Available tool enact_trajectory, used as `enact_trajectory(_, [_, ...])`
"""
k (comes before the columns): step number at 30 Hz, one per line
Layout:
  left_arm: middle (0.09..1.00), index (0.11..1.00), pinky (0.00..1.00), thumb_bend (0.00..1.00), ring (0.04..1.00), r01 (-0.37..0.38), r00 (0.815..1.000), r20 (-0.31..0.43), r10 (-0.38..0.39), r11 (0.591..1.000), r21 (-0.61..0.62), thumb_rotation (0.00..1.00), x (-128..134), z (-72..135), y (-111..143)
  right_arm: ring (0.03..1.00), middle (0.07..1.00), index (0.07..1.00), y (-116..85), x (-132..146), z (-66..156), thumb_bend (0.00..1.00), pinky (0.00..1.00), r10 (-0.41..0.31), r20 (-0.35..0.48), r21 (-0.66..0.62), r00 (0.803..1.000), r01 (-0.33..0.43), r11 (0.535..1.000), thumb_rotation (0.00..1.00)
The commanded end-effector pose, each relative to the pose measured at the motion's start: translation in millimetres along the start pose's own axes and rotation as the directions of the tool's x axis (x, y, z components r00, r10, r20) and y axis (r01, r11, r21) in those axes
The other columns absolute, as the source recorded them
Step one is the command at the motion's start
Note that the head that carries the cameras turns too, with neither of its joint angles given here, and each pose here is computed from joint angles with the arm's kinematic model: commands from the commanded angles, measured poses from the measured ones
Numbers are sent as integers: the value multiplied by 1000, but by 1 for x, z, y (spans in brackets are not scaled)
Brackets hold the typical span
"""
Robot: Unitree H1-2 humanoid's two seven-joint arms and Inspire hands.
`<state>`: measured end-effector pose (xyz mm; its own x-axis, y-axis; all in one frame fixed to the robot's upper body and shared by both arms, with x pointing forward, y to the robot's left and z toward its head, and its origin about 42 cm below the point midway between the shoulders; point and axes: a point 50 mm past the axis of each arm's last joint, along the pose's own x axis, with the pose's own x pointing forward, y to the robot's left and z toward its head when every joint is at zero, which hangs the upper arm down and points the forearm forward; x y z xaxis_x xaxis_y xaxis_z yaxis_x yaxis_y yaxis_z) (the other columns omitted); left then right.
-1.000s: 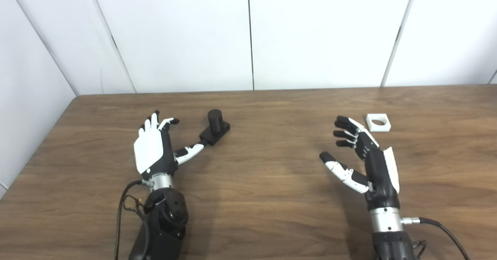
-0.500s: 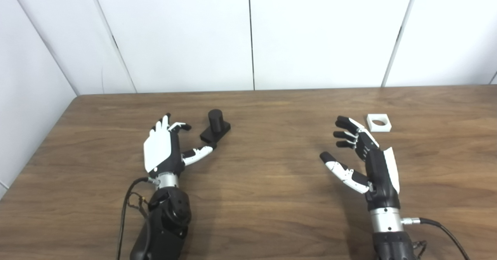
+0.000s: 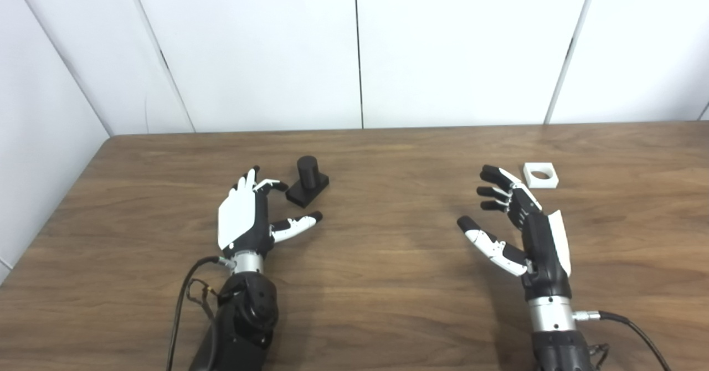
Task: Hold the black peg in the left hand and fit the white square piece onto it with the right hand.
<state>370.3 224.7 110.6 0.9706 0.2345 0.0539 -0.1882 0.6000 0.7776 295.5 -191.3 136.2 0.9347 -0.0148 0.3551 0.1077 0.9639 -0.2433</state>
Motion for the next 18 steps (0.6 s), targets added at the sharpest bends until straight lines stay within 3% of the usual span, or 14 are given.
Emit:
enact_trajectory(1, [1000,680,1000,974,1000,-81,996,33,81,997,1,441,20,16,8,738,803,806,1,-15,-17,550,656,2,-66,-7,998,-2,1000,303])
enact_trajectory(10, [1000,683,1000,917,1000,-137,990,-26,138,990,39,396,50,0,-9,735,802,806,-1,-19,-14,550,651,0,-75,-21,997,-2,1000,320])
enact_trajectory(18, [1000,680,1000,919,1000,-144,988,-41,146,989,38,395,53,-8,-12,732,799,800,-4,-21,-13,549,645,-1,-79,-21,997,-1,1000,306])
